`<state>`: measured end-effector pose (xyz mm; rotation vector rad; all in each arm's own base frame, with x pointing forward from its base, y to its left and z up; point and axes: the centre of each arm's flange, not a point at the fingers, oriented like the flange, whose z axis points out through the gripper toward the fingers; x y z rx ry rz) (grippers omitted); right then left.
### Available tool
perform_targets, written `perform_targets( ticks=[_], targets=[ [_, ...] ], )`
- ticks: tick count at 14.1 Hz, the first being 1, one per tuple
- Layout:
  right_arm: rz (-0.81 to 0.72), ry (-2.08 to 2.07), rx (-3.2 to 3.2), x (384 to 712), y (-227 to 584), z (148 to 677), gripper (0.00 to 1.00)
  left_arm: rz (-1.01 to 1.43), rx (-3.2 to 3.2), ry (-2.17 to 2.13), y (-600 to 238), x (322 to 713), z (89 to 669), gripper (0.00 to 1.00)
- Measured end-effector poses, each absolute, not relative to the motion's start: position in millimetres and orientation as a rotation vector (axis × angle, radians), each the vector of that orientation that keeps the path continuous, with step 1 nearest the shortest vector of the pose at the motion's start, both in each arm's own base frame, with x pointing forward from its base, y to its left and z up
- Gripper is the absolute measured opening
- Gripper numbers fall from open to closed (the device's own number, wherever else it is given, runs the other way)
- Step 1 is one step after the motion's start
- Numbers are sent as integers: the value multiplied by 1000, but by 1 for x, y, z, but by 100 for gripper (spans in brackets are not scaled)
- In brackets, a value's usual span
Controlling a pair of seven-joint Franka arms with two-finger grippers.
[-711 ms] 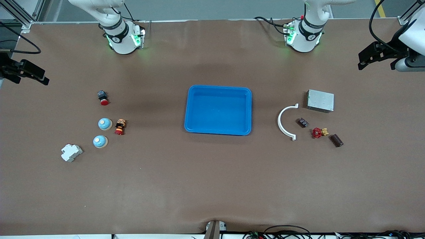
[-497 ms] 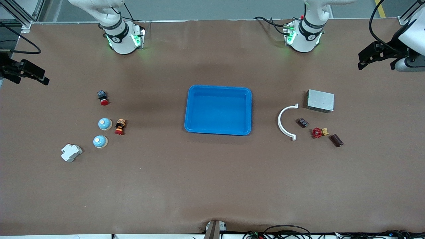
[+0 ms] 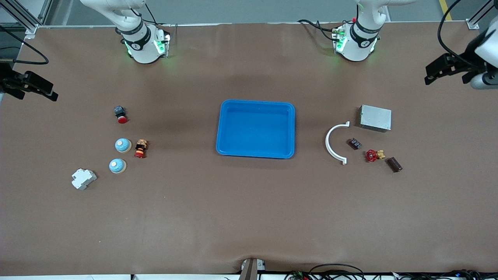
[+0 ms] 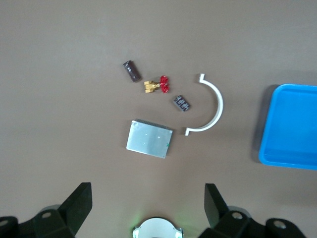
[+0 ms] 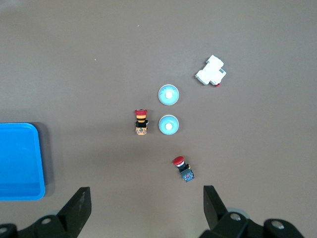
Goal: Place electrolytic capacitor and blue bell in tray
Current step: 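Move the right gripper to a blue bell while the left gripper reaches a capacitor, then grasp the blue bell with the right gripper while the left gripper grasps the capacitor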
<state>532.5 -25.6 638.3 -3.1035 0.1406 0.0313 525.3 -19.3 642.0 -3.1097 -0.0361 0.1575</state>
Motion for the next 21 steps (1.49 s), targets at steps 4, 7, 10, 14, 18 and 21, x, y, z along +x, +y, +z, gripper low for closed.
perform_targets(
  ticks=[4, 7, 10, 14, 18, 21],
  targets=[
    [45, 145, -3103, 539, -26, 607, 100, 215, -3111, -137, 19, 554, 577, 100],
    [64, 155, -3102, 544, -28, 561, 100, 201, -3111, -177, 31, 561, 524, 100],
    [91, 178, -3100, 542, -35, 514, 100, 185, -3111, -242, 44, 569, 469, 100],
    [80, 194, -3101, 535, -38, 462, 100, 244, -3094, -396, 51, 591, 387, 100],
    [24, 209, -3105, 521, -40, 403, 100, 250, -3078, -509, 51, 606, 328, 100],
    [-14, 215, -3107, 513, -40, 365, 100, 184, -3083, -549, 51, 612, 296, 100]
  ],
)
